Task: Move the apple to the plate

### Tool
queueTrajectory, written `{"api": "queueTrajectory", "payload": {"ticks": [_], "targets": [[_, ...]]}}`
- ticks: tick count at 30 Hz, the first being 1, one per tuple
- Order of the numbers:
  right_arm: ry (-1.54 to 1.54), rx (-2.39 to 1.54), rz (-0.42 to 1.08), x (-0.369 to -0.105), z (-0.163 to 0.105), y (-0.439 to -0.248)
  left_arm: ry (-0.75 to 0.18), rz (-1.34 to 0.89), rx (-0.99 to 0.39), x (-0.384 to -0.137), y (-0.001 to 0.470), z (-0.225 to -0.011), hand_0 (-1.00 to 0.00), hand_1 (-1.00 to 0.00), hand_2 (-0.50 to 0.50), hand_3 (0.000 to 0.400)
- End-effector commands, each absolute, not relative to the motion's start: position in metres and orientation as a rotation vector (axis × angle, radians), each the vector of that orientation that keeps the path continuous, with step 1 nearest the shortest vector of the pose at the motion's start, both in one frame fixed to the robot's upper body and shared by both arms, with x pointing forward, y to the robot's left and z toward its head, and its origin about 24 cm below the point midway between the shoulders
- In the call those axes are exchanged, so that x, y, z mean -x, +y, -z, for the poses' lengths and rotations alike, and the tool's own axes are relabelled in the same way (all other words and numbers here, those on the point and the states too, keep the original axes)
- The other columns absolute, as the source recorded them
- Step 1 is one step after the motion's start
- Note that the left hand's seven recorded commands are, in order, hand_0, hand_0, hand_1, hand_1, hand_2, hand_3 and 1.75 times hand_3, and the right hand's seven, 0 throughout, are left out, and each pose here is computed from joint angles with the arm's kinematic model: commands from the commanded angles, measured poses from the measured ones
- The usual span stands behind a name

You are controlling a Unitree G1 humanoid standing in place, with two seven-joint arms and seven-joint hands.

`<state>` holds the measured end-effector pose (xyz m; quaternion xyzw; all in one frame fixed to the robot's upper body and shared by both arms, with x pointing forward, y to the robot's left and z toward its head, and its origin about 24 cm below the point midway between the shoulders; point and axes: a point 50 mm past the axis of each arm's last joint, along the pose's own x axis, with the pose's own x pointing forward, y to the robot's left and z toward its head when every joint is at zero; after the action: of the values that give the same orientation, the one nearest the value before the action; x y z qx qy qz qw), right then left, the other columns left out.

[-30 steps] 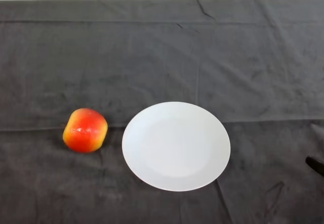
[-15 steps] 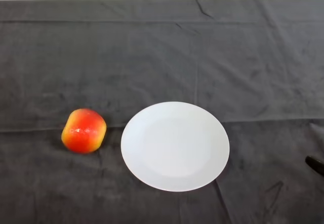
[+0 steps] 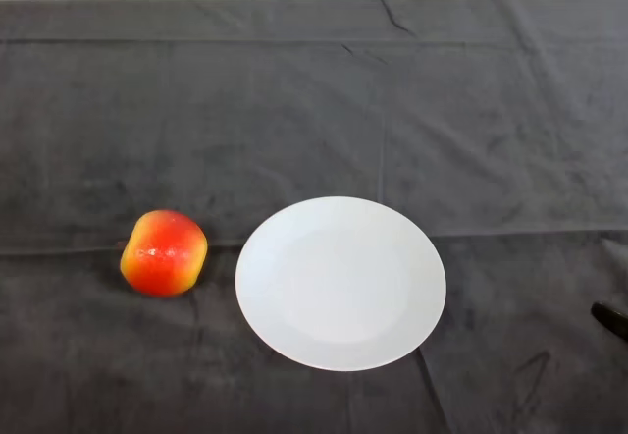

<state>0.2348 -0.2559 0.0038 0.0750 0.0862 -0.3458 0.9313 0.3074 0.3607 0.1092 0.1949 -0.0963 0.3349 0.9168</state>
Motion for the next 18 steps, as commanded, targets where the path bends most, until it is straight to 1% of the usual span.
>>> {"api": "queueTrajectory", "payload": {"ticks": [1,11,18], "targets": [[0.268,-0.176,0.724,-0.225,0.013,-0.255,-0.220,-0.638,-0.384,-0.320,0.347,-0.112,0.00,0.00,0.00,0.000],[0.268,-0.176,0.724,-0.225,0.013,-0.255,-0.246,-0.458,-0.397,-0.337,0.306,-0.104,0.00,0.00,0.00,0.000],[0.268,-0.176,0.724,-0.225,0.013,-0.255,-0.272,-0.320,-0.417,-0.342,0.278,-0.099,0.00,0.00,0.00,0.000]]}}
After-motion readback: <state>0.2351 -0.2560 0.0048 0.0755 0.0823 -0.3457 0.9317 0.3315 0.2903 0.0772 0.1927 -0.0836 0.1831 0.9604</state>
